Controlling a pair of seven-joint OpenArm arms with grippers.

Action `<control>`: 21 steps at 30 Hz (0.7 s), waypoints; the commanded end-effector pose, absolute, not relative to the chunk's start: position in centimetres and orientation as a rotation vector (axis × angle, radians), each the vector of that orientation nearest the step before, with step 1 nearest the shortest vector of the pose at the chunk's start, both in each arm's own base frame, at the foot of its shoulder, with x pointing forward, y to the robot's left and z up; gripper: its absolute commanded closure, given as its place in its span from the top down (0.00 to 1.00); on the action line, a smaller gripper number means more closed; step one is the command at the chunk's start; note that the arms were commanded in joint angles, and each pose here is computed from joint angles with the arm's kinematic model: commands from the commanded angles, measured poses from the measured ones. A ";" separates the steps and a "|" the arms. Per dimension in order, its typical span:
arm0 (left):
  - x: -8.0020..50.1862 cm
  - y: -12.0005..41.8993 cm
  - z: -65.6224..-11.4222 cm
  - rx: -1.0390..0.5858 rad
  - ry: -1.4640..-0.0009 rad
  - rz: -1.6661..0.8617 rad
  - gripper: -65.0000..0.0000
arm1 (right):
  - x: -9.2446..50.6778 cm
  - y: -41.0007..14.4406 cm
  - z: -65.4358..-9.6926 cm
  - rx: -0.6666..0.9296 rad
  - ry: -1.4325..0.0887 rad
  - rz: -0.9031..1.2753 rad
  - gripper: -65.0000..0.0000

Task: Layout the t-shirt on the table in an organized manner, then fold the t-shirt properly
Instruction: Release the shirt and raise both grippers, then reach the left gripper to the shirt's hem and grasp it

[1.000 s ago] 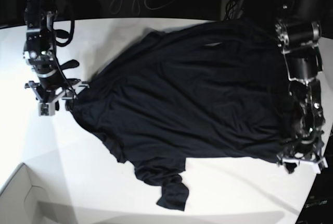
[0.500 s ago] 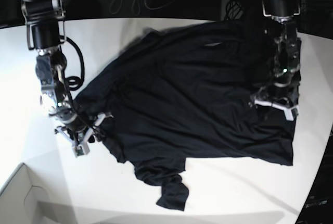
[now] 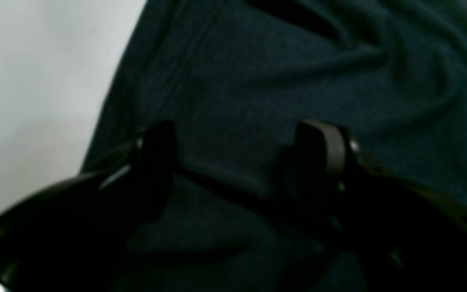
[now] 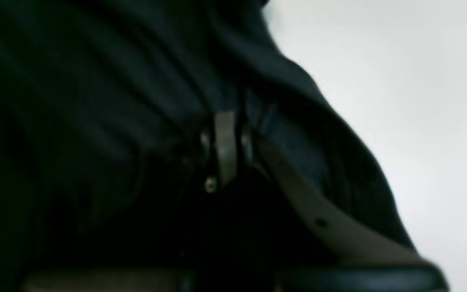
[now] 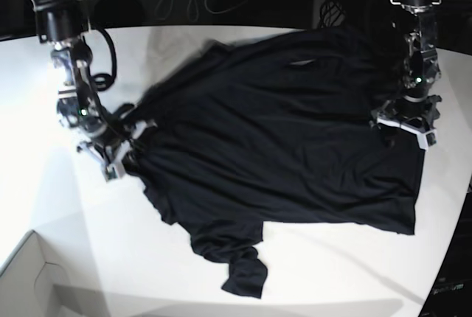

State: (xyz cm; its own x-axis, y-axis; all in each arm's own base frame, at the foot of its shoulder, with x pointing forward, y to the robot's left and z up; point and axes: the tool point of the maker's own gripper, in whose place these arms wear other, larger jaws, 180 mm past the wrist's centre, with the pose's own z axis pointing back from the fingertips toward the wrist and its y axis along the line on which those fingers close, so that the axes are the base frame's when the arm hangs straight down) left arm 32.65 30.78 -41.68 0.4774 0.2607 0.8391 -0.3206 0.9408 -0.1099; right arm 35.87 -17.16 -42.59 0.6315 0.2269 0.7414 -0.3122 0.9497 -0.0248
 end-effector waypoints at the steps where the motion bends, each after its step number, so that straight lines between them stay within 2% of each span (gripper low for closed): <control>1: 33.6 32.5 -39.5 0.097 -1.083 0.369 0.68 | 35.4 -17.3 -42.1 0.099 -0.834 0.330 0.00; 14: 33.3 34.8 -38.6 0.133 -1.104 0.414 0.68 | 26.1 -16.9 -43.0 0.110 -0.754 0.437 0.00; 18: 34.0 34.3 -36.9 0.123 -1.153 0.399 0.68 | 25.8 -16.5 -40.7 0.105 -0.802 0.490 0.00; 21: 34.9 33.7 -34.9 0.113 -1.208 0.381 0.68 | 27.5 -17.8 -37.7 0.064 -0.892 0.455 0.00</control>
